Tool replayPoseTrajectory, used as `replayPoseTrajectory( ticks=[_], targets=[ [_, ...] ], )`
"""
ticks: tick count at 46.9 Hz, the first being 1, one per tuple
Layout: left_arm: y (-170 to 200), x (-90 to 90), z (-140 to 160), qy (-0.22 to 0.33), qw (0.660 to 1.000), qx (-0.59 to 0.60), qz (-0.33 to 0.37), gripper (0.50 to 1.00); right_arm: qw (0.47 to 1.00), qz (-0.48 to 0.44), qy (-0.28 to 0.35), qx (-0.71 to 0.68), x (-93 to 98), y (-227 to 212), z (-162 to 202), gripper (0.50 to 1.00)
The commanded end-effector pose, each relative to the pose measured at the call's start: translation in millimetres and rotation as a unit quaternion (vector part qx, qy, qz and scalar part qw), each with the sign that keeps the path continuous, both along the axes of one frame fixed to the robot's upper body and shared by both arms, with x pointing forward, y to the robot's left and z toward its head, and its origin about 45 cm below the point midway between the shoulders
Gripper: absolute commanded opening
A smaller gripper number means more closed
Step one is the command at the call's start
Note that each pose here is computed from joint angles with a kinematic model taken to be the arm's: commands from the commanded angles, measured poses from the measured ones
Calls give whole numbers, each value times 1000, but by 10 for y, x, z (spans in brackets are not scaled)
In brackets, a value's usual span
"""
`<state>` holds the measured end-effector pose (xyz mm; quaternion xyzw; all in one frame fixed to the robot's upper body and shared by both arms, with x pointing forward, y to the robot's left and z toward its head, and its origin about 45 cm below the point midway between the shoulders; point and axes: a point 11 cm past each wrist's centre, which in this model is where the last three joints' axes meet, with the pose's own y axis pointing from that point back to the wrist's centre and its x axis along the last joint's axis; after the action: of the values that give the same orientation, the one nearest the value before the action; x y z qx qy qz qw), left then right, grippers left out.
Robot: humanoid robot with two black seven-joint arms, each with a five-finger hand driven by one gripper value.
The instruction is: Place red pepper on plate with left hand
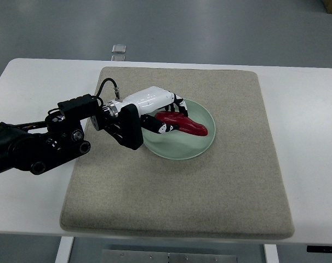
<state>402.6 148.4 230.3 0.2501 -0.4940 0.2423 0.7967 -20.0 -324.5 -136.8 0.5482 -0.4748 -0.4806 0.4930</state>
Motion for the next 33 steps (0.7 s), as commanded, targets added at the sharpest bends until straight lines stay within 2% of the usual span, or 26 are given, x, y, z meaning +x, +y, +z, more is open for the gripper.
replayPoseTrajectory(
  ticks=[1,4,7,9,13,15,18,20,25,28,33],
  targets=[
    [7,8,2,-1,1000,-1,2,505,1000,0,-1,0,9,-2,0,932],
    [13,16,9,-1,1000,-4,5,574,1000,0,0,0,0,3,0,932],
    [14,19,22,-3,1000,-10,8,696,1000,0,0,0,0,3,0,932],
    [19,23,31,-8,1000,-14,11,758,1000,0,0,0,0,3,0,932],
    [23,24,34,-12,1000,-17,13,818,1000,0,0,0,0,-2,0,932],
    [23,25,35,-12,1000,-18,14,844,1000,0,-1,0,9,-2,0,932],
    [23,25,35,-12,1000,-18,14,851,1000,0,-1,0,9,3,0,932],
    [25,22,31,-12,1000,-18,14,878,1000,0,-1,0,9,3,0,932],
    [27,27,41,-14,1000,-20,15,887,1000,0,0,0,0,-2,0,932],
    [29,38,60,-16,999,-23,17,930,1000,0,0,0,0,-2,0,932],
    [37,52,92,-19,999,-27,20,936,1000,0,0,0,0,3,0,932]
  ],
)
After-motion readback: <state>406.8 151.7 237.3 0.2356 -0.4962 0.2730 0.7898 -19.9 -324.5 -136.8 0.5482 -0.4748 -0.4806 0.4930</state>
